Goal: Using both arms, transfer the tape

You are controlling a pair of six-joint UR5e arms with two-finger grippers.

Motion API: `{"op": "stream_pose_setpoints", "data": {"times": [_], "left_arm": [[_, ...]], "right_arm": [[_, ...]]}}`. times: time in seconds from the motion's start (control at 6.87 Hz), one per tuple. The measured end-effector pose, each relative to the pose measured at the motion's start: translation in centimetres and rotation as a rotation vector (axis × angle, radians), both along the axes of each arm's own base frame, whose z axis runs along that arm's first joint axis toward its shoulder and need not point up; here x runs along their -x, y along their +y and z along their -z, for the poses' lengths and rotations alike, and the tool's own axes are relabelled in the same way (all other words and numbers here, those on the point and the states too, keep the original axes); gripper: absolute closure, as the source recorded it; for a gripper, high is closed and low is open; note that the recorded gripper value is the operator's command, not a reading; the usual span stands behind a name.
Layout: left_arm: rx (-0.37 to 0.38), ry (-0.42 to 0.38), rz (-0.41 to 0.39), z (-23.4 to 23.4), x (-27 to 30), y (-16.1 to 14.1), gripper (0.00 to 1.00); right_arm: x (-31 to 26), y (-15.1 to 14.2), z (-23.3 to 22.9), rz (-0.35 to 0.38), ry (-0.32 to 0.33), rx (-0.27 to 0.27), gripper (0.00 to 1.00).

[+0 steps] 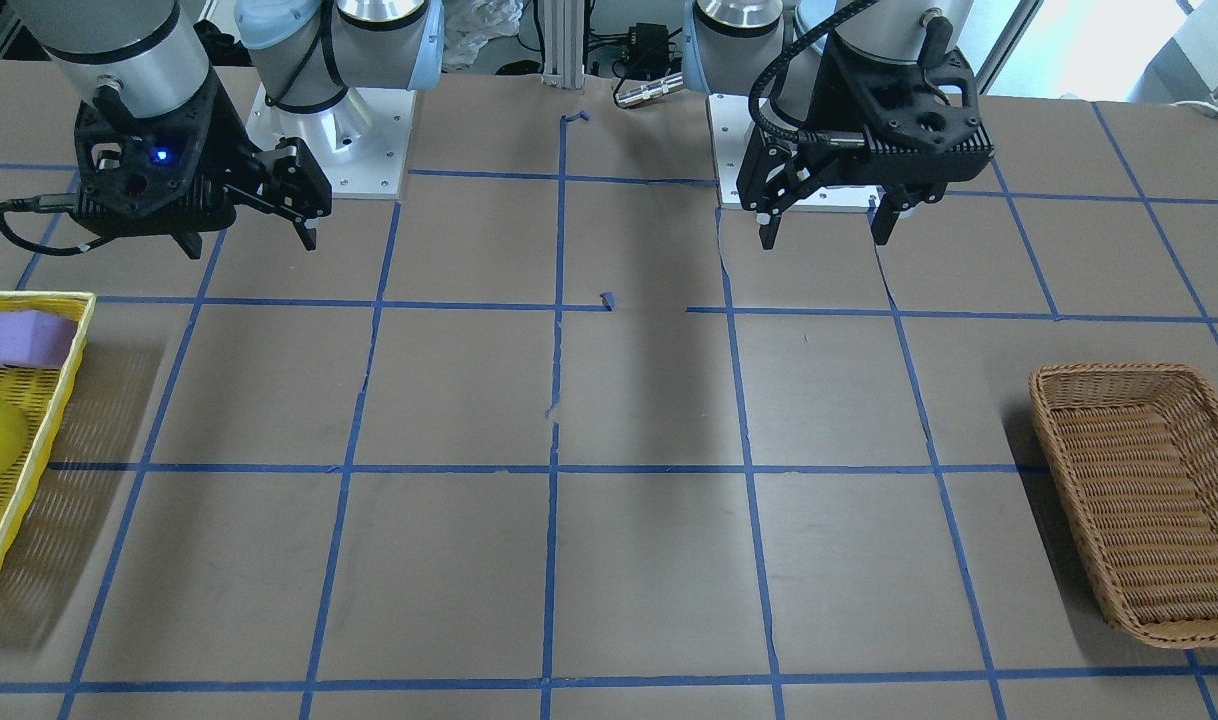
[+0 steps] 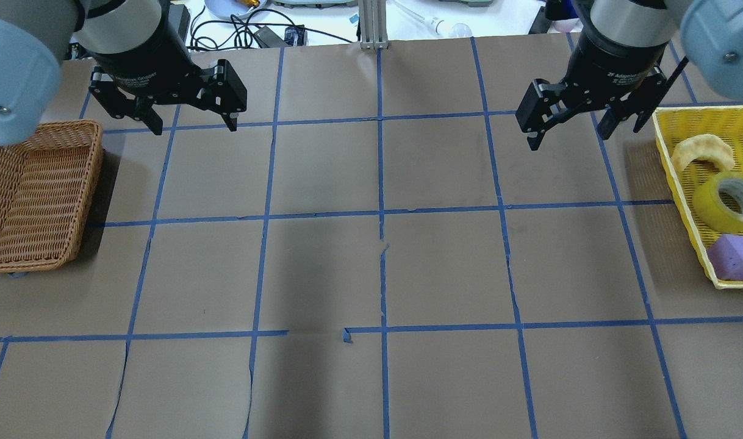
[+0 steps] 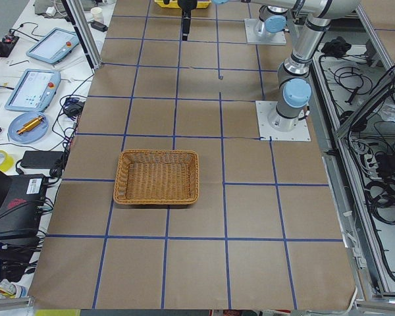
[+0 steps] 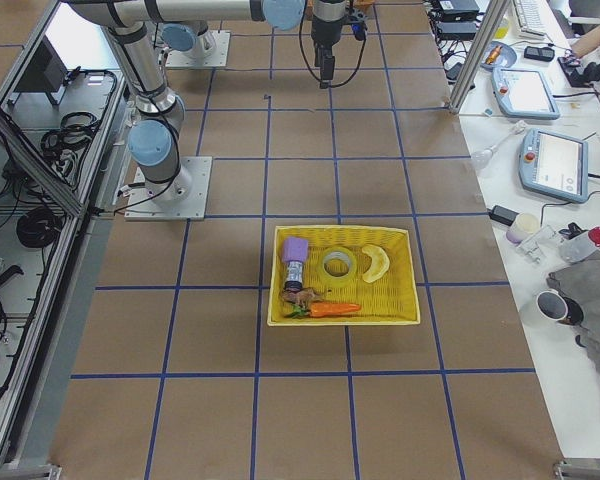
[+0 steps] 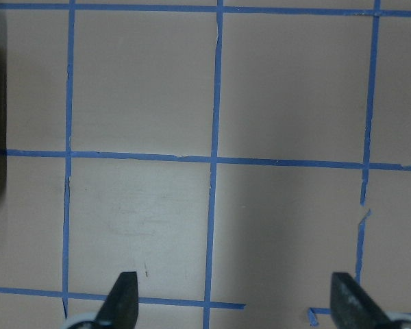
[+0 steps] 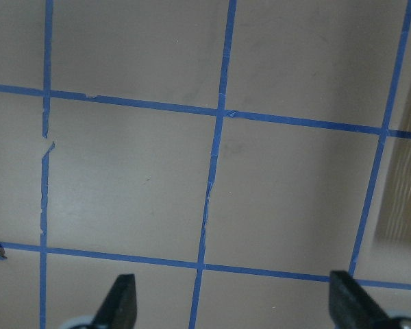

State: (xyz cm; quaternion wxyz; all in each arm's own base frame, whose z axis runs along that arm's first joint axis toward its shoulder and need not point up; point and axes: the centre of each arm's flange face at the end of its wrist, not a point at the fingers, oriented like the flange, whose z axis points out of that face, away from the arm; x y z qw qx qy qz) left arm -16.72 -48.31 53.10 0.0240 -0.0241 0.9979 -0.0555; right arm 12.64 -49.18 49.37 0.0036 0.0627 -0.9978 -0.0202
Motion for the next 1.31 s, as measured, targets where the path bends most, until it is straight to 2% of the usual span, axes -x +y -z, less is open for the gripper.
{"op": "stream_pose_setpoints", "data": {"times": [1.31], "left_arm": [[0.002,-0.001,0.000,-0.10,-0.02,0.08,0.00]], "right_arm": [[0.15,0.24,0.20,-0.002,0.008,-0.022,0.00]]}}
